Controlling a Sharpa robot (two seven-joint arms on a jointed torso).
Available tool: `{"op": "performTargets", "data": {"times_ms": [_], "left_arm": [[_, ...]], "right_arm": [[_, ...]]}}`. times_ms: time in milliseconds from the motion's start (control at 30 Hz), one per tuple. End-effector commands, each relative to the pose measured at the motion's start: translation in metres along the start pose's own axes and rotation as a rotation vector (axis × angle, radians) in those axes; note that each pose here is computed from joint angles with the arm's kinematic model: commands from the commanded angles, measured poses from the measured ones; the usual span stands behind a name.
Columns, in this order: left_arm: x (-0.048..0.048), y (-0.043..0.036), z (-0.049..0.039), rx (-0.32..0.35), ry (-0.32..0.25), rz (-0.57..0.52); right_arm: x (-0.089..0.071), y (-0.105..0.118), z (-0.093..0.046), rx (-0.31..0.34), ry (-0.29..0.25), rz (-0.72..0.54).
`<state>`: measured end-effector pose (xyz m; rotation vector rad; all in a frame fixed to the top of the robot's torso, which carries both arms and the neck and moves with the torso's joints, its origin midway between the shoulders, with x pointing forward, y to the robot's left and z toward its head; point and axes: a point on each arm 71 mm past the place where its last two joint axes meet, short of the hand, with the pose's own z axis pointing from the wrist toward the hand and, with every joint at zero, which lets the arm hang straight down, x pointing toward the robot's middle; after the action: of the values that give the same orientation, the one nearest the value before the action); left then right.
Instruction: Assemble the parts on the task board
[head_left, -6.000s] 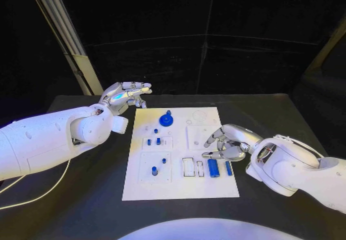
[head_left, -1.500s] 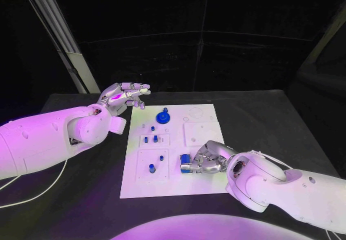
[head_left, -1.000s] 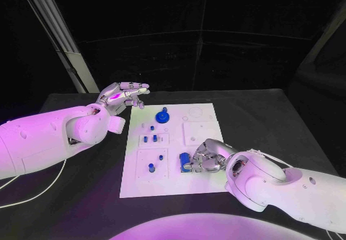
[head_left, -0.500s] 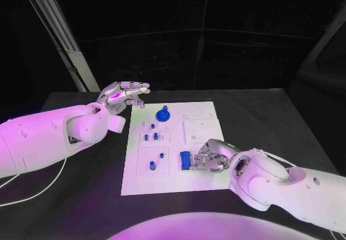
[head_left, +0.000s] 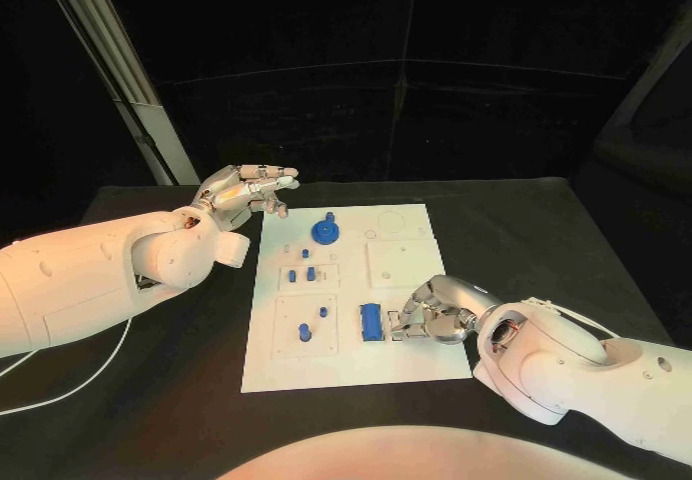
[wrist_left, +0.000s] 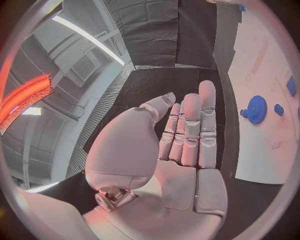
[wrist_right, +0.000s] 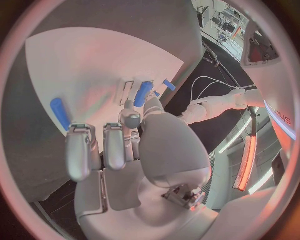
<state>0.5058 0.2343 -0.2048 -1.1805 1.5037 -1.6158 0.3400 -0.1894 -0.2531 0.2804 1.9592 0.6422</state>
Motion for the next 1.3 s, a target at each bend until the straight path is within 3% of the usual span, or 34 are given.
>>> {"op": "performTargets", "data": {"times_ms": [33, 267, 667, 1300], "left_arm": [[0.0016, -0.001, 0.0, 0.006, 0.012, -0.007], [0.0025, 0.0001, -0.0008, 0.006, 0.014, -0.008], [0.0043, 0.002, -0.0014, 0.004, 0.018, -0.008], [0.0025, 0.0025, -0.0025, 0.0, 0.016, -0.007]], "right_arm": [[-0.014, -0.002, -0.006, -0.086, -0.062, 0.056], [-0.037, -0.034, -0.016, 0.009, -0.077, -0.034], [-0.042, -0.057, -0.018, 0.147, -0.035, -0.203], [-0.032, -0.052, -0.005, 0.177, 0.006, -0.304]]}}
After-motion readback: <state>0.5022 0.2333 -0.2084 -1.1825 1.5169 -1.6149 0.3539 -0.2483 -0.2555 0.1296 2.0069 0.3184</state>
